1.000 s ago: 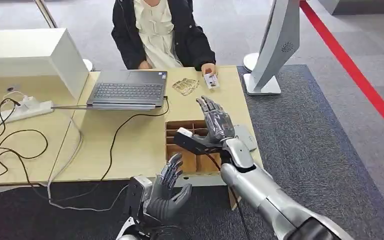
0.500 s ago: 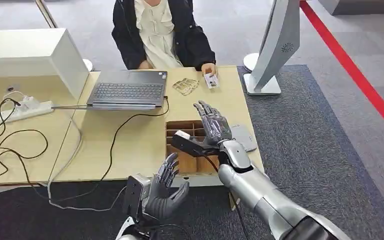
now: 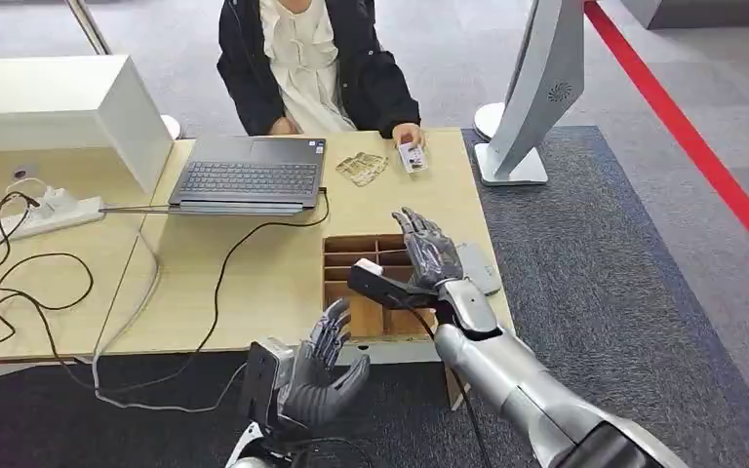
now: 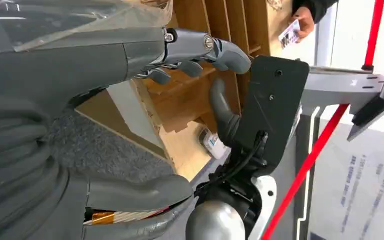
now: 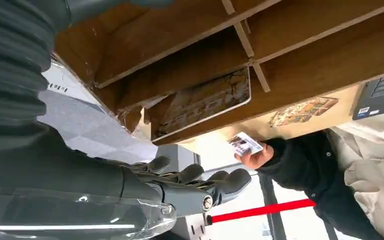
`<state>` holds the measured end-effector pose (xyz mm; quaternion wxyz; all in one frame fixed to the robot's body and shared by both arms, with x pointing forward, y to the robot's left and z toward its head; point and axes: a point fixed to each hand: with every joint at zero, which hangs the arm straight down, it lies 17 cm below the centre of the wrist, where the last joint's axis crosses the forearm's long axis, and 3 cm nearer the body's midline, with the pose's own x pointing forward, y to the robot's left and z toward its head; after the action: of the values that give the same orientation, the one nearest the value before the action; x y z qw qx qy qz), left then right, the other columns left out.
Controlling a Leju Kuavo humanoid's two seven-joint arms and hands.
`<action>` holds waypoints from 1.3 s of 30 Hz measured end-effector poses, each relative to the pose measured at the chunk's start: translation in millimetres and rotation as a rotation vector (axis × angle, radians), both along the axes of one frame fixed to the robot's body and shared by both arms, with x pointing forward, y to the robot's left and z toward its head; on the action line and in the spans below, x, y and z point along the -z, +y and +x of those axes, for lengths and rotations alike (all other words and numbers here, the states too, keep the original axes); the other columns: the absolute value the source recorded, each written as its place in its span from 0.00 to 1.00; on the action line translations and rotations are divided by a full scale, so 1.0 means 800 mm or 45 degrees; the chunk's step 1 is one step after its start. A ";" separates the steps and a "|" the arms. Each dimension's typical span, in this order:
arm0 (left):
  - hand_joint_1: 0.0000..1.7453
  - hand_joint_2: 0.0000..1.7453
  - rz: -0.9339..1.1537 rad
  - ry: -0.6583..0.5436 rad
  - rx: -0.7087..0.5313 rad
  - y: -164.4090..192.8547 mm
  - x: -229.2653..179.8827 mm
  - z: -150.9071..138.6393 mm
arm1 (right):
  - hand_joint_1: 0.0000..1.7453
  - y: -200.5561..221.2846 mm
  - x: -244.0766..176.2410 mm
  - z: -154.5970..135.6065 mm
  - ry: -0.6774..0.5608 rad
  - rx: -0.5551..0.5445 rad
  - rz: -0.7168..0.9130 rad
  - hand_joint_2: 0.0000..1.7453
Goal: Pass the card to the sensor for recognition and then transmit it.
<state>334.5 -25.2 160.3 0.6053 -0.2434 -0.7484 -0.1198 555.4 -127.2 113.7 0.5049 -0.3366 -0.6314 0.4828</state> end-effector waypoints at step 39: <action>0.00 1.00 0.017 0.013 0.007 -0.002 0.010 0.001 | 0.00 0.014 -0.020 0.002 -0.045 -0.035 0.037 1.00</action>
<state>335.0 -26.9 151.9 0.6103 -0.2421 -0.7438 -0.1252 557.2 -116.1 130.1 0.4917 -0.3289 -0.6518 0.4746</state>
